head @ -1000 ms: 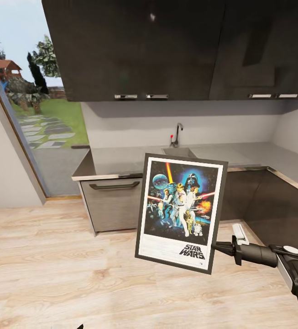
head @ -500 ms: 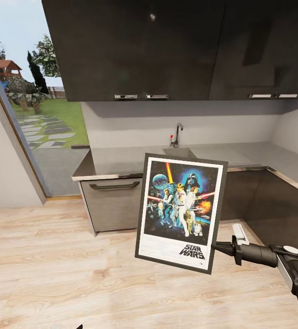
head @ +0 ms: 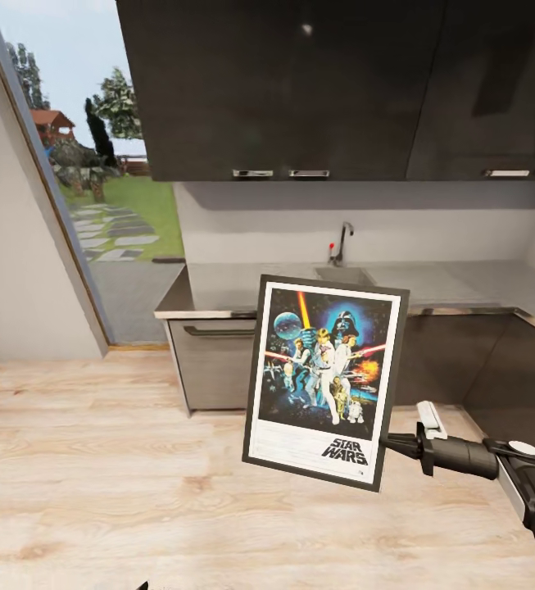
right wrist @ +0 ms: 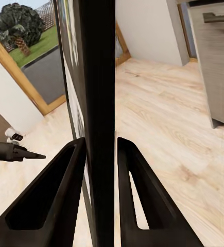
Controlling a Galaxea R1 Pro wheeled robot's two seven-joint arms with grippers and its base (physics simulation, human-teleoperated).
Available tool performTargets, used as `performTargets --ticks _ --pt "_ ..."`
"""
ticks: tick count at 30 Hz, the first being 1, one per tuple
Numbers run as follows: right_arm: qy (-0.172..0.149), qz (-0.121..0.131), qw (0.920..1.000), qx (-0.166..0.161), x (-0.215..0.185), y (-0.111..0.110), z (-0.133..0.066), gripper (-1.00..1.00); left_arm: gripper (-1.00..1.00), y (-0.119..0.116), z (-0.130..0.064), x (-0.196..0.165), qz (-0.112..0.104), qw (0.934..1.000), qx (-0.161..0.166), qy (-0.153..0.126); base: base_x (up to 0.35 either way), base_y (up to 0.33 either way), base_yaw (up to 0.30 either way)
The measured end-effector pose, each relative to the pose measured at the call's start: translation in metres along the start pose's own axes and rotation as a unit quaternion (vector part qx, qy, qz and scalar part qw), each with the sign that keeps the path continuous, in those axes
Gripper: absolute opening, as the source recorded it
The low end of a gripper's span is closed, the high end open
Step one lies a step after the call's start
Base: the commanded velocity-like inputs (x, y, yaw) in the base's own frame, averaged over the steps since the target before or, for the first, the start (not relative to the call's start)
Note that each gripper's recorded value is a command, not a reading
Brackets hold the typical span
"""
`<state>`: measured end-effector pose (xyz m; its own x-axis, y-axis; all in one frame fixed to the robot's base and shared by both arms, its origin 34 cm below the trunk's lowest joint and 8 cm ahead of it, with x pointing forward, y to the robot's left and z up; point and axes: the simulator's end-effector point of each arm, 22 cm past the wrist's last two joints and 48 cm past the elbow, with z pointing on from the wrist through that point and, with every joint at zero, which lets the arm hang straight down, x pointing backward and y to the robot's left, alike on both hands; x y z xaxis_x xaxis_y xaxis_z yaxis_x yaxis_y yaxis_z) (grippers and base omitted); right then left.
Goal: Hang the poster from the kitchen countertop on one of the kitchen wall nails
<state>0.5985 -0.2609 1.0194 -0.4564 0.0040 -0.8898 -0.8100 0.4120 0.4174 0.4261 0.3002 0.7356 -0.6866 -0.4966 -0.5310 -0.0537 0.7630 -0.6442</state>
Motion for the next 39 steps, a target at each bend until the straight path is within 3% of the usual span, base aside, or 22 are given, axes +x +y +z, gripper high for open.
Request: performTargets --ticks 9,28,39 --pt "0.0 0.0 1.0 0.0 0.0 0.0 0.0004 -1.0 1.0 0.0002 0.0 -0.0001 0.0 1.0 0.0 0.0 0.0 0.164 0.281" --pt "0.0 0.001 1.0 0.001 0.0013 -0.0001 0.0001 -1.0 1.0 0.0003 0.0 -0.0001 -0.001 1.0 -0.001 0.0 0.0 0.286 0.031" --pt "0.0 0.001 1.0 0.0 0.0009 0.0004 0.0005 -1.0 1.0 0.0003 -0.0002 -0.0002 -0.002 1.0 -0.001 -0.001 0.087 0.288 0.254"
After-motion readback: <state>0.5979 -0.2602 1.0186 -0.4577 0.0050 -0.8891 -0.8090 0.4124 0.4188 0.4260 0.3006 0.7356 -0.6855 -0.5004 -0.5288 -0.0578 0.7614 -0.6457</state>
